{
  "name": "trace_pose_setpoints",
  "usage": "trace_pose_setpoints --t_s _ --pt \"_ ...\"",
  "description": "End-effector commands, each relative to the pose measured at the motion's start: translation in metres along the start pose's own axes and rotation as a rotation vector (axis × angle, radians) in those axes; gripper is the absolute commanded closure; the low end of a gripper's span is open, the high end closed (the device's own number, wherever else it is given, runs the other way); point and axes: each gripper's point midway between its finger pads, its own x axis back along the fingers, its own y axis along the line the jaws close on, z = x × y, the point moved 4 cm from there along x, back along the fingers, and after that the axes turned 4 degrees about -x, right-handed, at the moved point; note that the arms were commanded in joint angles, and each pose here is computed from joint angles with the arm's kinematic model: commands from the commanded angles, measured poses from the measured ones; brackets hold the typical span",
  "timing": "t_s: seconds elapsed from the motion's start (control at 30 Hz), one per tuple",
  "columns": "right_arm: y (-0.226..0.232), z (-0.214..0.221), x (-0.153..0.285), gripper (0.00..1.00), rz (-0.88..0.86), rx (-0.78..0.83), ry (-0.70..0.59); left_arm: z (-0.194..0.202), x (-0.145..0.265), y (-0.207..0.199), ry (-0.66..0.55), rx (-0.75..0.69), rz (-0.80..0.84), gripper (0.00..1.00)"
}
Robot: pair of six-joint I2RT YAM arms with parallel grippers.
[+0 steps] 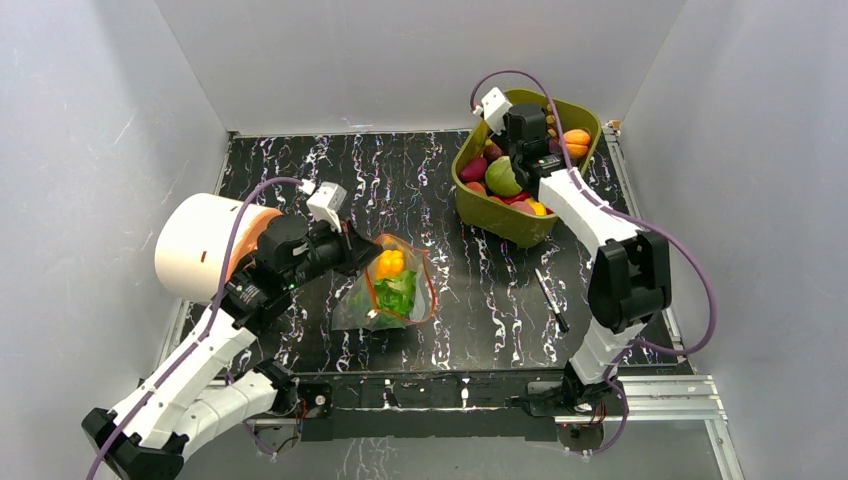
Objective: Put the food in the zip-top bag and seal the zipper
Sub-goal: Pick up the fake vegetable from the bin, then place the fake vegetable in the zipper food storage bag.
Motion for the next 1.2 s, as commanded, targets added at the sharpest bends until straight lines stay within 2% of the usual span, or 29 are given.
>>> trace_pose_setpoints --t_s 0.0,0.23,0.37,0.47,0.67,0.77,0.9,0.97,1.03,1.17 --pt "-0.024 -0.046 0.045 0.78 0.043 -0.203 -0.153 -0.03 0.003 -0.005 -0.084 0.011 -0.028 1.0" --pt "-0.014 -0.086 0.109 0.79 -0.092 -0.38 -0.314 -0.046 -0.006 -0.004 -0.128 0.034 -0.06 1.0" --pt "-0.008 -0.105 0.16 0.79 -0.24 -0.506 -0.482 -0.055 -0.015 -0.006 -0.13 0.02 -0.057 1.0" --pt "0.004 -0.11 0.198 0.78 -0.377 -0.52 -0.629 -0.057 -0.02 -0.007 -0.121 0.008 -0.044 1.0" --pt "0.027 -0.116 0.275 0.78 -0.654 -0.406 -0.934 -0.049 -0.025 -0.012 -0.085 0.014 0.011 1.0" --pt "0.038 -0.112 0.302 0.78 -0.771 -0.359 -1.036 -0.042 -0.024 -0.015 -0.069 0.014 0.042 1.0" --pt "0.081 -0.087 0.334 0.77 -1.041 -0.152 -1.167 -0.034 -0.021 -0.015 -0.028 0.007 0.052 1.0" --pt "0.087 -0.086 0.361 0.77 -1.125 -0.086 -1.282 -0.027 -0.02 -0.016 -0.011 0.008 0.065 1.0" --pt "0.088 -0.089 0.376 0.77 -1.144 -0.058 -1.35 -0.025 -0.02 -0.017 -0.005 0.011 0.079 1.0" --pt "0.114 -0.093 0.387 0.78 -1.26 0.022 -1.366 -0.019 -0.019 -0.021 0.028 0.013 0.119 1.0"
